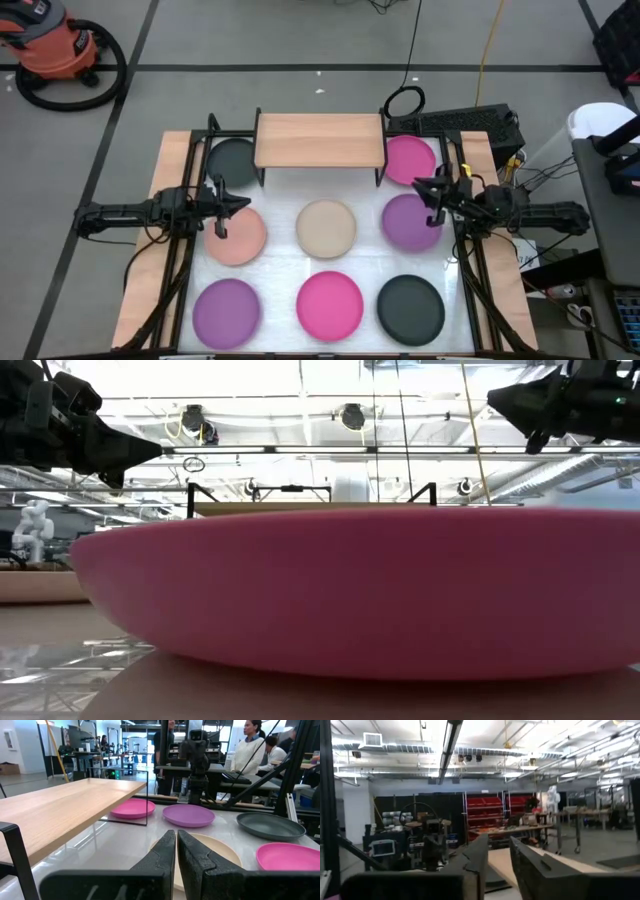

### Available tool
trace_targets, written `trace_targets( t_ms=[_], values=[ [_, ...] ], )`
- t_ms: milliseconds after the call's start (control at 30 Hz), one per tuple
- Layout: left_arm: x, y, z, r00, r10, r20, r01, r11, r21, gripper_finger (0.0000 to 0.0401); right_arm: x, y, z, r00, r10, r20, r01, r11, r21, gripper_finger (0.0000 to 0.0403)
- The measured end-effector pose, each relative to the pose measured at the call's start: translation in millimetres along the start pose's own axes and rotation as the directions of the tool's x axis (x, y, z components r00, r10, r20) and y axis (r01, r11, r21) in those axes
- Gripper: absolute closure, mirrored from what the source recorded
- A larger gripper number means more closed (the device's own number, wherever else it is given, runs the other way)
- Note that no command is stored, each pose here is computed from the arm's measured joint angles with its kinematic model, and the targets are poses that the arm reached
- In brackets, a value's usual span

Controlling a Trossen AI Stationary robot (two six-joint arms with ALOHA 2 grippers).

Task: Place and stack plates onto a shelf
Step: Put the gray plate on the shelf

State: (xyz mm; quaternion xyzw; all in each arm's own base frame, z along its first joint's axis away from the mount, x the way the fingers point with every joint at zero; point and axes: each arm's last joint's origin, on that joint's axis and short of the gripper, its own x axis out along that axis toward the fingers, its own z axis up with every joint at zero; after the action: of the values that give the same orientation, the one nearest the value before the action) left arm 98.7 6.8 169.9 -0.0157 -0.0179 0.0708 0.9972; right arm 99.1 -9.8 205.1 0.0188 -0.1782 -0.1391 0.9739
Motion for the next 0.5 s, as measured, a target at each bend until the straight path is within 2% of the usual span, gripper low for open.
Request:
trace_targets(
  t_ms=[133, 367, 500],
  values=[
    [0, 0, 0, 1.000, 0.000, 0.000, 0.000, 1.000, 0.000, 0.0377, 1, 4, -2, 0.996, 0.090, -0.019, -0.090, 0.995, 0.037, 0.0307],
    [0, 0, 0, 1.000, 0.000, 0.000, 0.000, 1.000, 0.000, 0.0377, 3, 5, -10, 0.991, 0.097, -0.095, -0.091, 0.993, 0.069, 0.0296],
    [0, 0, 0, 1.000, 0.000, 0.000, 0.000, 1.000, 0.000, 0.0377, 5, 6, -11, 0.991, 0.096, -0.098, -0.093, 0.995, 0.035, 0.0296]
  ],
)
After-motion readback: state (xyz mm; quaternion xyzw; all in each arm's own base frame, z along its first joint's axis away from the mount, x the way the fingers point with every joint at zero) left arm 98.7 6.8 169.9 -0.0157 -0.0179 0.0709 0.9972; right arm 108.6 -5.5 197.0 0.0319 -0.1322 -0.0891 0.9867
